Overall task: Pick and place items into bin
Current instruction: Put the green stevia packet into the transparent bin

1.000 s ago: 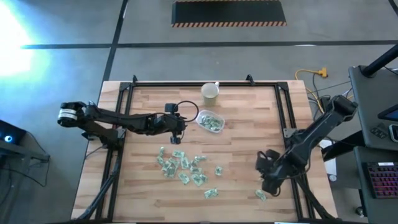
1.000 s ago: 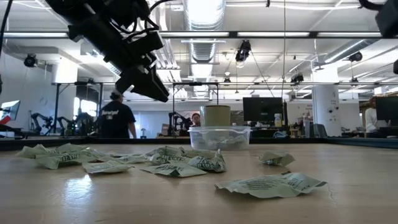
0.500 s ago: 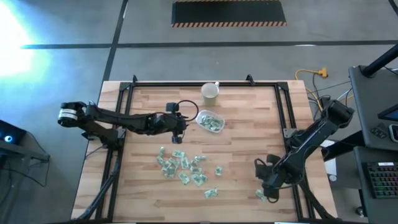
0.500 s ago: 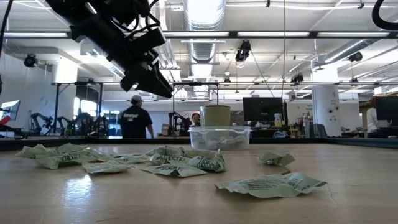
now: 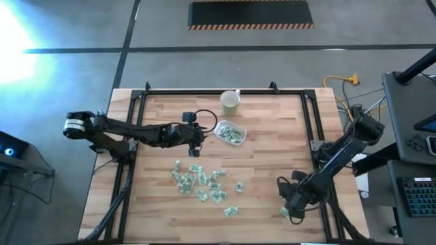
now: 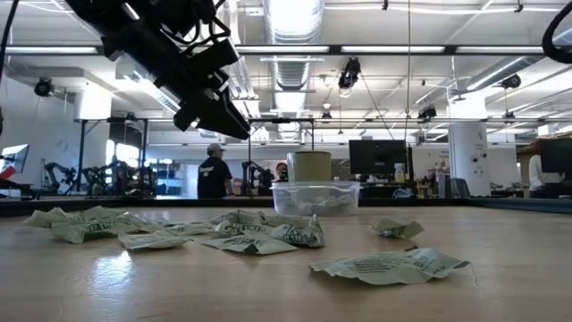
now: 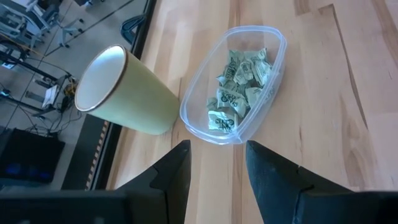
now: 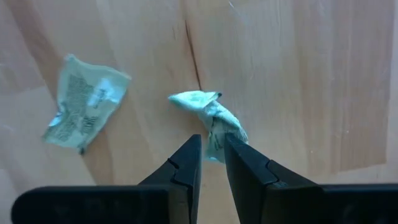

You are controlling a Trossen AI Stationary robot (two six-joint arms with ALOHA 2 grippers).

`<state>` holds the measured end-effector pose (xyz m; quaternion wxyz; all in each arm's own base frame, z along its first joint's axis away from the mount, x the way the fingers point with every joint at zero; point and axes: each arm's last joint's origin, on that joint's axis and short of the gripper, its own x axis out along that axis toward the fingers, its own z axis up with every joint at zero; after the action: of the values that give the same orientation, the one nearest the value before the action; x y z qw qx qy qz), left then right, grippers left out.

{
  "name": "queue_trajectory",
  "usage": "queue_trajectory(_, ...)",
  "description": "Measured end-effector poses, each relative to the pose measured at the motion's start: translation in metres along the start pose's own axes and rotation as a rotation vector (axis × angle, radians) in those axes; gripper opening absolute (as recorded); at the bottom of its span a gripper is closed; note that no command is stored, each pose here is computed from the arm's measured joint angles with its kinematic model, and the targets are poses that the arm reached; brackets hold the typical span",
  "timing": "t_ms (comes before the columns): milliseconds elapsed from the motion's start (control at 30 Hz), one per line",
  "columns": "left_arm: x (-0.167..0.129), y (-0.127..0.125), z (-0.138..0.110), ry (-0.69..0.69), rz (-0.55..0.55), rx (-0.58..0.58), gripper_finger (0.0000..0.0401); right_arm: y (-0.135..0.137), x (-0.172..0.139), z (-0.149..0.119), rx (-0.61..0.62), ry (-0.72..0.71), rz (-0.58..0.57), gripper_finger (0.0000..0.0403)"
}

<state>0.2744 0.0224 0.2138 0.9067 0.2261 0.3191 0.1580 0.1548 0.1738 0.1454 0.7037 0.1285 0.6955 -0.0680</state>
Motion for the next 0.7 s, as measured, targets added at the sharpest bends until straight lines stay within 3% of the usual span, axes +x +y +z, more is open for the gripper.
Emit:
queue_trajectory(333,0.0,-0.0001,-0.0002,0.0,0.0,0.0,0.0137,0.0007,0.0081,0.0007,-0.009,0.017,-0.044,0.0062)
queue_trajectory(533,0.0,-0.0001,-0.0001,0.0,0.0,0.0,0.0137,-0.0011,0.0062,0.0002,-0.01,0.011,-0.051,0.0019)
queue_trajectory(700,0.0,-0.0001,-0.0001,0.0,0.0,0.0,0.0137,-0.0023,0.0007,0.0019,-0.022,-0.06,-0.07,0.0009)
